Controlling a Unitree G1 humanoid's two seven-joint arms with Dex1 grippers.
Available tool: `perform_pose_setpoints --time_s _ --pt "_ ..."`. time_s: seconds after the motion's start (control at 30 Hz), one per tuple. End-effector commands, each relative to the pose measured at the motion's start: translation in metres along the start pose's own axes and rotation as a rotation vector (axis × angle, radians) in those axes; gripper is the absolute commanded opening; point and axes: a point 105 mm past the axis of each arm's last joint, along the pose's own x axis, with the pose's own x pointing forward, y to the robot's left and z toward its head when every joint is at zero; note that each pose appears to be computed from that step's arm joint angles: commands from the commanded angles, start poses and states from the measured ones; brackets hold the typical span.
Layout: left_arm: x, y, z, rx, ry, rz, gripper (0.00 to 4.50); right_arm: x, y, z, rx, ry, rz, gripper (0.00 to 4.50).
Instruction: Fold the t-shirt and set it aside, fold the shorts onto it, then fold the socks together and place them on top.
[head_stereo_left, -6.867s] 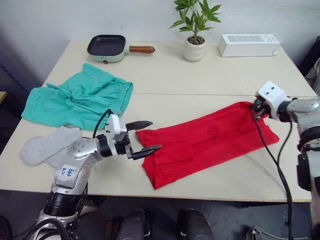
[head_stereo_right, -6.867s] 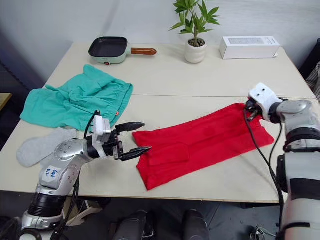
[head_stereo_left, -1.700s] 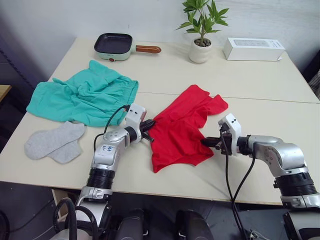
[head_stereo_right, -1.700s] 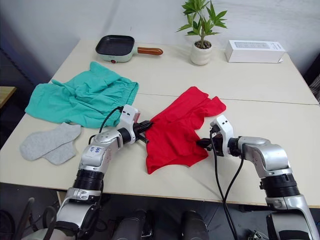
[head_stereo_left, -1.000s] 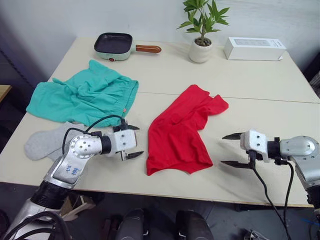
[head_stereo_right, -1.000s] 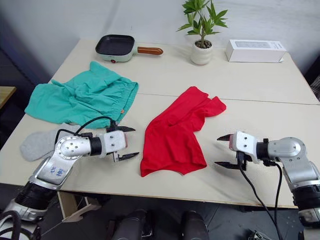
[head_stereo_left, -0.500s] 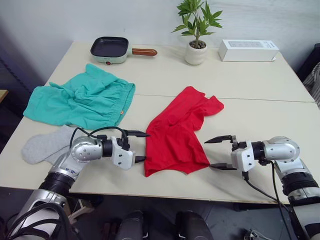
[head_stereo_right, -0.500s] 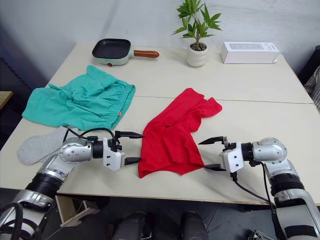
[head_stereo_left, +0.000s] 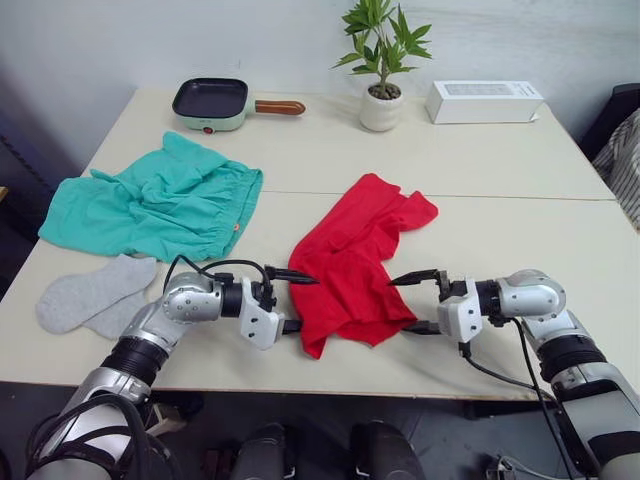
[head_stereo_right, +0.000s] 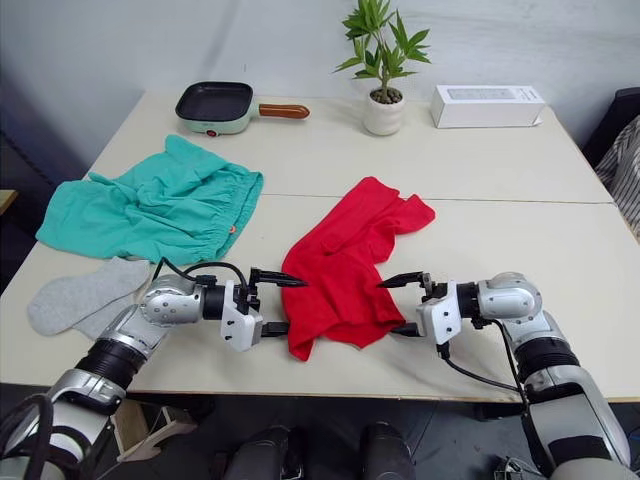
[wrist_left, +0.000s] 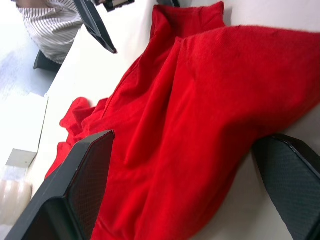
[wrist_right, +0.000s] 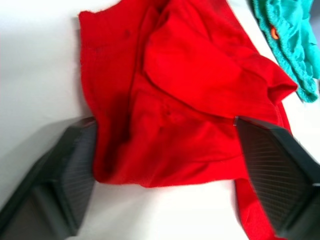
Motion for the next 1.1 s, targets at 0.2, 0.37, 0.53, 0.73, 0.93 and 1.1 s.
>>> perform_pose_setpoints --time_s 0.2,0.37,0.53,0.73,0.93,1.1 --pt "0.009 -0.013 -0.002 -0.001 -0.004 -0.065 4.50 0.005 0.026 -0.020 0.111 0.094 0.097 1.58" --pt "0.018 -0.010 -0.001 -0.006 -0.012 -0.067 3.93 0.008 0.028 -0.021 0.118 0.095 0.104 0.08" --pt "0.027 0.002 0.004 0.013 -0.029 -0.048 2.35 0.004 0.023 -0.018 0.125 0.093 0.099 0.00" --pt "0.023 -0.004 0.007 0.002 -0.042 -0.063 0.48 -0.009 0.022 -0.012 0.156 0.113 0.114 0.00" --pt "0.006 -0.007 0.016 -0.173 -0.085 -0.035 0.02 -0.025 0.025 0.001 0.215 0.147 0.175 0.00" --pt "-0.014 -0.015 0.043 -0.303 -0.161 -0.104 0.02 -0.048 0.038 0.026 0.384 0.192 0.322 0.00"
